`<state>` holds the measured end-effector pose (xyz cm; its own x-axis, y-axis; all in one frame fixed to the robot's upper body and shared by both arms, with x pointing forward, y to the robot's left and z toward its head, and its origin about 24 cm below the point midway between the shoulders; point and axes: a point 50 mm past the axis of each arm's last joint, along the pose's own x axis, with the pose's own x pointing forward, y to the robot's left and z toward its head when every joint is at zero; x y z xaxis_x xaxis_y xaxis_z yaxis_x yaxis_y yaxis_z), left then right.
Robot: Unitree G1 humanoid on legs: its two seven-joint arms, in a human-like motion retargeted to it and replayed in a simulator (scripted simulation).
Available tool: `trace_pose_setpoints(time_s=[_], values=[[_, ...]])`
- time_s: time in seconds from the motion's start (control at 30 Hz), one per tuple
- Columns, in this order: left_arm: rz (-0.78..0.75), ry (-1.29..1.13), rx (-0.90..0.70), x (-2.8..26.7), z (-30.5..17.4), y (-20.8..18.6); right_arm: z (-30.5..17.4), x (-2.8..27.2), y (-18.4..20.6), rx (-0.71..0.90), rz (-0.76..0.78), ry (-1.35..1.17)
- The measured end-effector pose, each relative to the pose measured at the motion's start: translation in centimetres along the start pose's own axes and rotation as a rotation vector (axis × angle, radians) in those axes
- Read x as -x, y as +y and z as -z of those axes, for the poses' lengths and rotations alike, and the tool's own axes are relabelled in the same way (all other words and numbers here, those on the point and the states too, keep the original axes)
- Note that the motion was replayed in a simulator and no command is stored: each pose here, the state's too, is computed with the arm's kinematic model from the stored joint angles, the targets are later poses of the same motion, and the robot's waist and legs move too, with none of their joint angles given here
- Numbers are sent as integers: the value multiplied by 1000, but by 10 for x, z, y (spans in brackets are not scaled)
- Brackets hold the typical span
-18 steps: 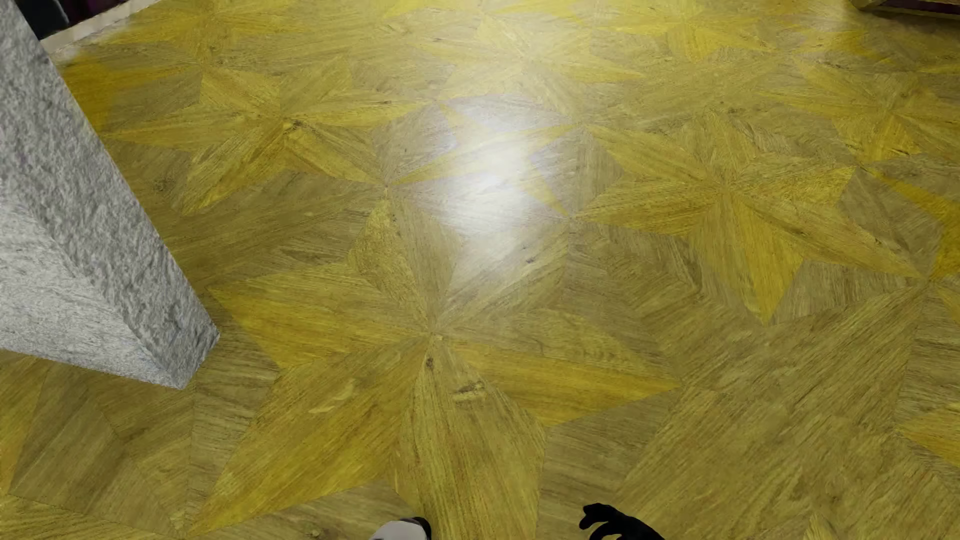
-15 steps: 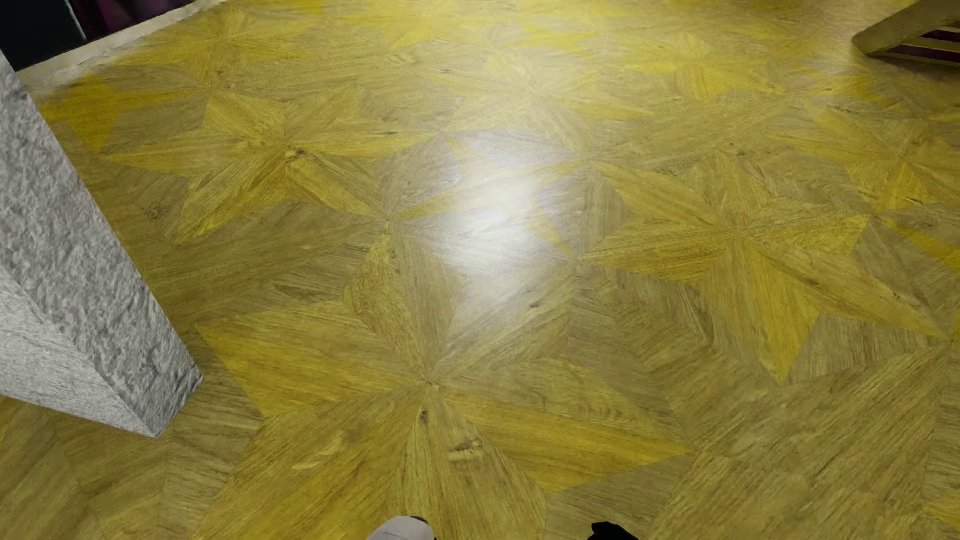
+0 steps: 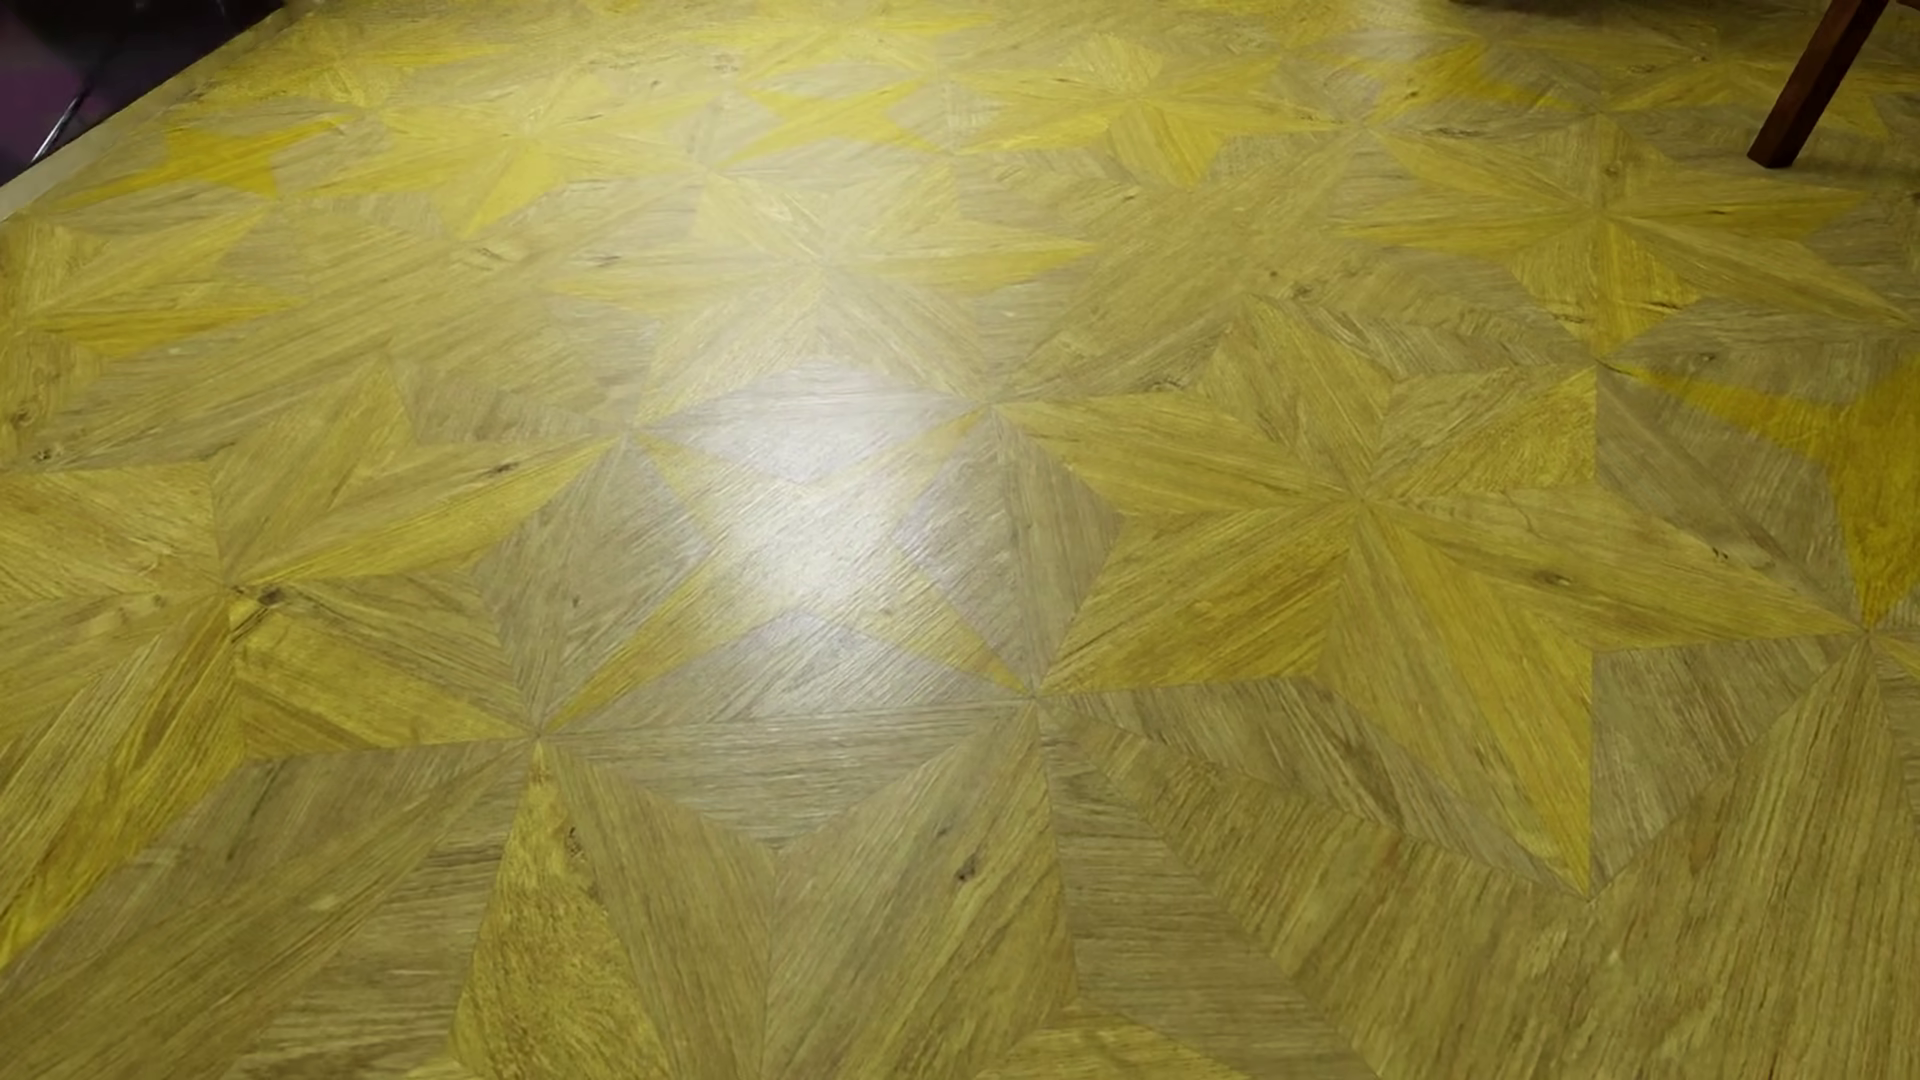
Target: Rotate left
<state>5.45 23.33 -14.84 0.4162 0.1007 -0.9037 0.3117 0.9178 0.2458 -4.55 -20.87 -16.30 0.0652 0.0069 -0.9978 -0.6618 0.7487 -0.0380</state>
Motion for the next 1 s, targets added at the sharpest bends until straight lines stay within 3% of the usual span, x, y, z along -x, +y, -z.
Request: trace_pose_setpoints(time_s=[0.13, 0.33, 0.4, 0.5, 0.67, 0.87, 0.93, 1.0], values=[[65, 118, -53, 8, 33, -18, -33, -1, -30, -24, 79, -119], [72, 267, -11, 37, 88, -25, -90, 17, -96, -78, 264, -353], [87, 278, -50, 33, 86, -25, -99, 16, -100, -145, 283, -377], [7, 228, -62, 20, 66, 6, -123, 12, -75, -72, 203, -429], [-3, 64, -43, 11, 26, 7, -67, -1, -23, -52, 68, -238], [-22, -139, -109, -2, -38, 21, 23, 7, 16, 19, -45, 54], [-43, -106, -75, 0, -28, 25, 33, 8, 21, 75, -73, 104], [-18, -34, -81, 1, -8, 17, 32, 9, 25, 24, -69, 90]])
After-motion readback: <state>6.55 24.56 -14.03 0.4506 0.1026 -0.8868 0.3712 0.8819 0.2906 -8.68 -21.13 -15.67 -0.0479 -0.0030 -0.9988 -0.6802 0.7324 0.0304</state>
